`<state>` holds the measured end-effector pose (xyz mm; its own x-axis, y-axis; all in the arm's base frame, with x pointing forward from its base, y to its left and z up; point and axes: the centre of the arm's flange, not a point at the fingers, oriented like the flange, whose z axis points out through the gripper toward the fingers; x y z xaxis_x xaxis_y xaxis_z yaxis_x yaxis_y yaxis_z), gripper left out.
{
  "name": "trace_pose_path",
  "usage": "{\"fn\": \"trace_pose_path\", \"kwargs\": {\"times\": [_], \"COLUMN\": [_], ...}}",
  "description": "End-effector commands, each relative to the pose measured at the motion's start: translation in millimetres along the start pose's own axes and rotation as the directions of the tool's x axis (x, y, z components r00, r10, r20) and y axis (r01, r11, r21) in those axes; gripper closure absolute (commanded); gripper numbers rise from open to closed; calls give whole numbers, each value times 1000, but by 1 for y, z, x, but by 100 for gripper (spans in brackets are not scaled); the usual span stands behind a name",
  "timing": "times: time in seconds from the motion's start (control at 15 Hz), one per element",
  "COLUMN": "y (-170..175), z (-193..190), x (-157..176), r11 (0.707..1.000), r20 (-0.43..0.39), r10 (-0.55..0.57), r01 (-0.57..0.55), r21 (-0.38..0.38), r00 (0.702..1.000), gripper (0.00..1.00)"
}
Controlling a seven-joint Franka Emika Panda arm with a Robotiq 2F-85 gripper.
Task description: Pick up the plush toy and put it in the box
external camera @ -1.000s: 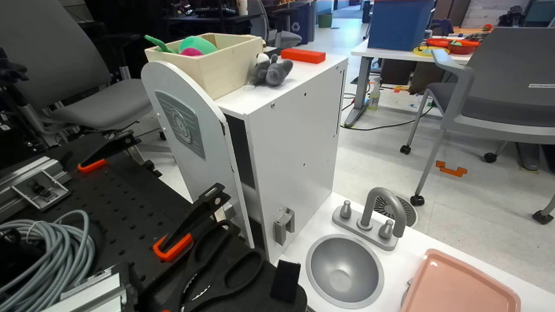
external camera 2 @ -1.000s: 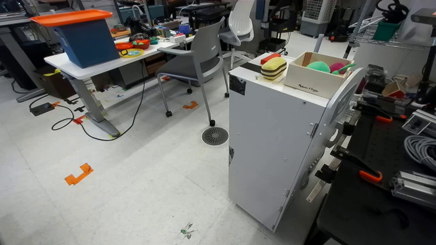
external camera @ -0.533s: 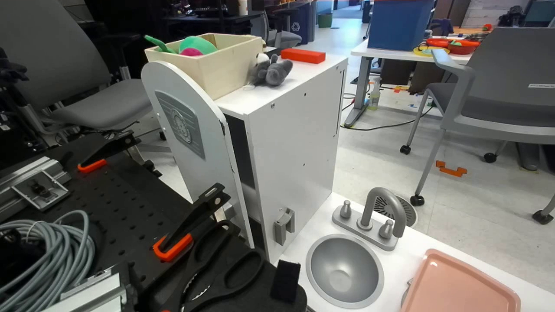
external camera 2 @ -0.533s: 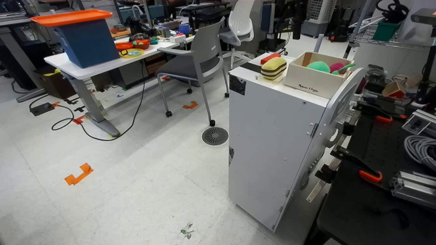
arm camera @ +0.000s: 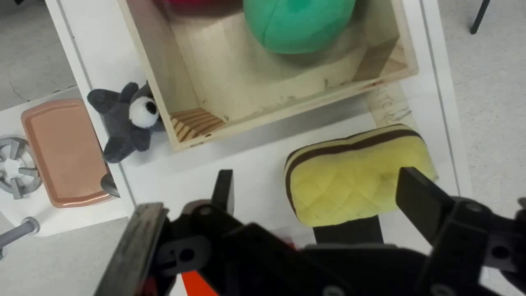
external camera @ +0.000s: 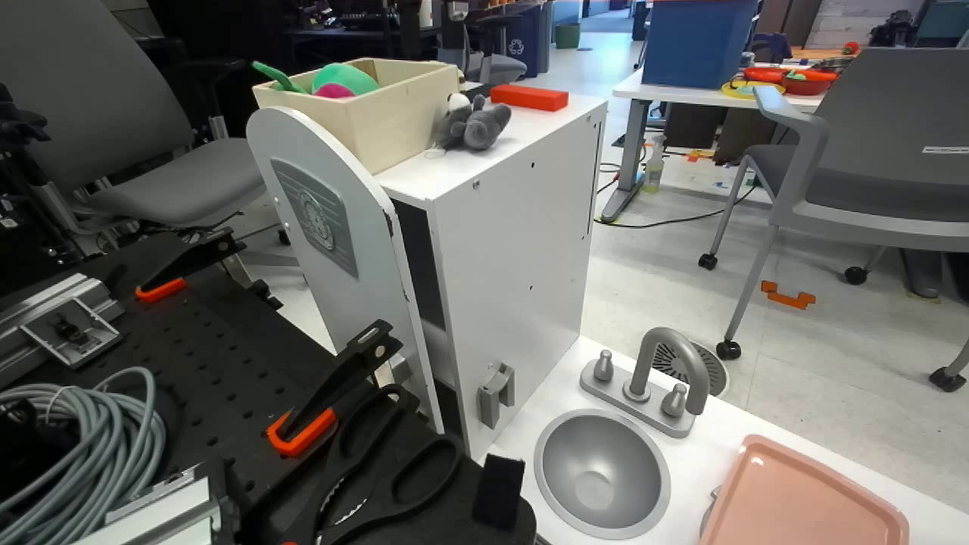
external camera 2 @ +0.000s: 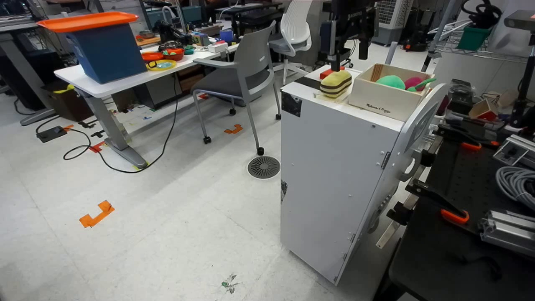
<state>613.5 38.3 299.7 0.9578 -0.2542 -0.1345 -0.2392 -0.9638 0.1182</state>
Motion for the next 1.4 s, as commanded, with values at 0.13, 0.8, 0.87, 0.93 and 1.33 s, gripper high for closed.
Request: {"fn": "trace_pose_path", "kwargs": {"times": [0.13, 0.8, 0.87, 0.93, 1.33], "y": [-6, -20, -24, -26, -35], "z": [9, 24, 24, 25, 28], "x": [13, 21, 20, 19, 19], "r11": [999, 999, 999, 998, 998], "r20": [-10, 8, 5, 3, 7], "r10": [-40, -54, -54, -56, -57], "r01": [40, 54, 54, 56, 57], "r21": [-11, -7, -8, -13, -23], "r00": [999, 999, 999, 998, 998], "gripper": [0, 0, 0, 2, 57]}}
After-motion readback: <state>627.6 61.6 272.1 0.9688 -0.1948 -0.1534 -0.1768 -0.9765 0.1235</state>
